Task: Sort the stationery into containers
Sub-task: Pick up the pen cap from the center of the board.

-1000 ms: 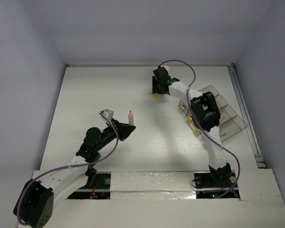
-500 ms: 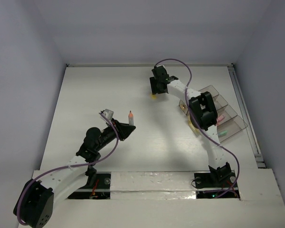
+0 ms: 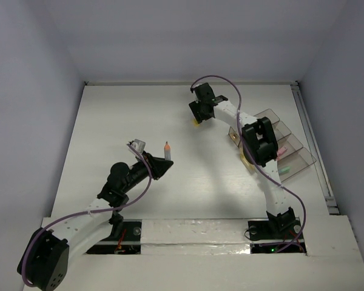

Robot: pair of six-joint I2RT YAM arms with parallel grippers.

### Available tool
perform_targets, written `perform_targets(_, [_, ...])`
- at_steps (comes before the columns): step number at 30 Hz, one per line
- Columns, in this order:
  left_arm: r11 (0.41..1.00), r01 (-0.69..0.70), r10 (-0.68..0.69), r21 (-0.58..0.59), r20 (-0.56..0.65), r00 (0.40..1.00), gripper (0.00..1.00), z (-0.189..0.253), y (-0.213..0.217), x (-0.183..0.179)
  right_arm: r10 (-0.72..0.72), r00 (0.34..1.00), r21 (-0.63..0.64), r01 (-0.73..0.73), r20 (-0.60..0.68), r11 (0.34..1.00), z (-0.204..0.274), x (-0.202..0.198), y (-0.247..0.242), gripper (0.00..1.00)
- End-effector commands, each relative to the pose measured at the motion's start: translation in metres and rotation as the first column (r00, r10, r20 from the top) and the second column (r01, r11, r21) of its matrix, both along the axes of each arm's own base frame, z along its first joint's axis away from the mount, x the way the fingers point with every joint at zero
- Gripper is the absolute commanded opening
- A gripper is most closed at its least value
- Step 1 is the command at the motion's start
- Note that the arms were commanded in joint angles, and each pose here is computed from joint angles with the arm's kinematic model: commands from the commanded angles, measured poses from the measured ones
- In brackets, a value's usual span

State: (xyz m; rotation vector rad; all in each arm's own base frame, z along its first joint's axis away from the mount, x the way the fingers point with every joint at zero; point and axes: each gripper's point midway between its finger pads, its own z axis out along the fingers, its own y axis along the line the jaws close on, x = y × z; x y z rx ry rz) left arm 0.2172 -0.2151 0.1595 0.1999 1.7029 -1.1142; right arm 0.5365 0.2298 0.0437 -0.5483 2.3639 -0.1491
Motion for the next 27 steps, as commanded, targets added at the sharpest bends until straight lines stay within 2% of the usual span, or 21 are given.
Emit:
perform_targets(1, [1.0, 0.011, -0.01, -0.023, 0.057, 0.998, 0.0, 0.015, -0.003, 0.002, 0.069, 0.997, -0.059, -0.067, 0.024, 0.996, 0.021, 0.007, -0.002, 0.72])
perform_targets(9, [1.0, 0.014, -0.013, -0.017, 0.05, 0.999, 0.0, 0.012, -0.004, 0.002, 0.105, 0.994, -0.105, -0.1, 0.036, 0.989, 0.014, 0.03, -0.012, 0.68])
perform_targets(13, [1.0, 0.013, -0.012, -0.012, 0.047, 0.999, 0.0, 0.011, -0.004, 0.004, 0.146, 0.989, -0.046, -0.144, 0.026, 0.988, 0.011, 0.032, -0.003, 0.64])
perform_targets(21, [1.0, 0.014, -0.014, -0.005, 0.038, 0.999, 0.0, 0.008, -0.006, 0.006, 0.137, 0.991, 0.05, -0.137, 0.008, 0.989, 0.006, 0.031, 0.002, 0.6])
perform_targets(27, [1.0, 0.013, -0.013, -0.001, 0.034, 0.999, 0.0, 0.006, -0.006, 0.006, 0.116, 0.993, 0.084, -0.115, -0.008, 0.99, -0.003, 0.031, 0.001, 0.49])
